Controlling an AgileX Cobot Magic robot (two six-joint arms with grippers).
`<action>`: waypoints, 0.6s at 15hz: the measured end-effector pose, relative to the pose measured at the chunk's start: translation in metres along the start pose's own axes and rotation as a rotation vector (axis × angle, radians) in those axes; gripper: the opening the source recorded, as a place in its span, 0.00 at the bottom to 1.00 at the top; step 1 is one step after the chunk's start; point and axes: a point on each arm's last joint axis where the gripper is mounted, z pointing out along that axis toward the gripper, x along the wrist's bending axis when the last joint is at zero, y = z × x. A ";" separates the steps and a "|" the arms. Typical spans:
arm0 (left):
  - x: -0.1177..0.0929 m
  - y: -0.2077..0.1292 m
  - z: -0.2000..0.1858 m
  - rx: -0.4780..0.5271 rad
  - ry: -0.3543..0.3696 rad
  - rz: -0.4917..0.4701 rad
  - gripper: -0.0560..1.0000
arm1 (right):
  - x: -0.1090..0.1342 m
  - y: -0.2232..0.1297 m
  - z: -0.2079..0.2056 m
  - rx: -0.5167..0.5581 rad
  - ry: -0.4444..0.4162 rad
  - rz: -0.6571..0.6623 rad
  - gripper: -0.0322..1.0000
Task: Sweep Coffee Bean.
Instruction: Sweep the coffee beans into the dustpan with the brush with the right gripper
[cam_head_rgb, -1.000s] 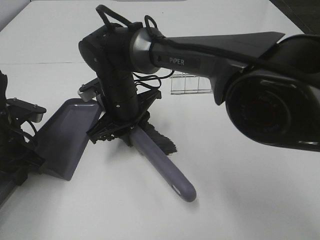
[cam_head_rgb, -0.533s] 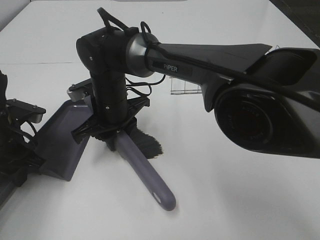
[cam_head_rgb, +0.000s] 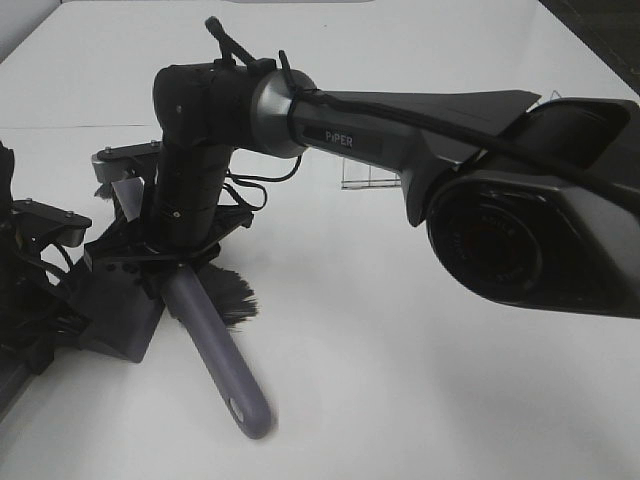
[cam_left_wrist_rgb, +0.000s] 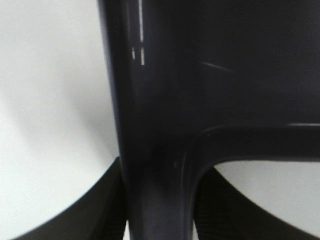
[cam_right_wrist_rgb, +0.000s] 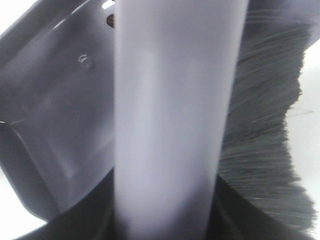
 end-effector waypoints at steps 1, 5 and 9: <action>0.000 0.000 0.000 0.000 -0.002 -0.002 0.38 | 0.000 0.000 0.000 -0.005 0.002 0.001 0.38; 0.000 0.000 0.000 0.001 -0.004 -0.004 0.38 | 0.001 0.006 -0.003 -0.061 0.009 -0.001 0.38; -0.001 0.000 0.000 0.002 -0.008 -0.004 0.38 | 0.008 0.024 -0.025 -0.166 0.020 -0.091 0.38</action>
